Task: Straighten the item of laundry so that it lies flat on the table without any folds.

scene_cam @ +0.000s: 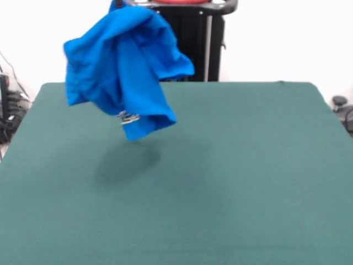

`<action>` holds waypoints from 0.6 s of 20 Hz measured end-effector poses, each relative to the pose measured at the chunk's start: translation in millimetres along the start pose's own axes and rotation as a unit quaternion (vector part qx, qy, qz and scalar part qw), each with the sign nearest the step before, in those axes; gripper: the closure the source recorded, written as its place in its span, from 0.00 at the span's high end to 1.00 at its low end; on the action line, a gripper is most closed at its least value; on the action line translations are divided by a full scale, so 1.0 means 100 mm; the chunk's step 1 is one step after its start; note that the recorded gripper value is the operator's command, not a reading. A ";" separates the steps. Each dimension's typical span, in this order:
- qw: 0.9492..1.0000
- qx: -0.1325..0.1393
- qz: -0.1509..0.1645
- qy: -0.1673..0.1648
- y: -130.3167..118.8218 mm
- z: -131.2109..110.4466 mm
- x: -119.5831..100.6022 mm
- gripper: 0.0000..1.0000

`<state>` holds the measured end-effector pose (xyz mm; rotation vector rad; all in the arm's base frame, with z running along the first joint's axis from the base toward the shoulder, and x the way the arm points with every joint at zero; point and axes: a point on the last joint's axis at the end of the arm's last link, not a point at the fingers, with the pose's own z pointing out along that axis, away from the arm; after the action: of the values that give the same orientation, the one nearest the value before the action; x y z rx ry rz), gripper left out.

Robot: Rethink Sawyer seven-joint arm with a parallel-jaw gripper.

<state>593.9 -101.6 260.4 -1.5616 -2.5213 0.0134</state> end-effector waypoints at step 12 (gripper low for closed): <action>0.994 0.015 0.022 0.109 0.09 0.00 0.24 0.00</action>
<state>591.2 -76.4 262.5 -1.5161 -2.3092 -0.1086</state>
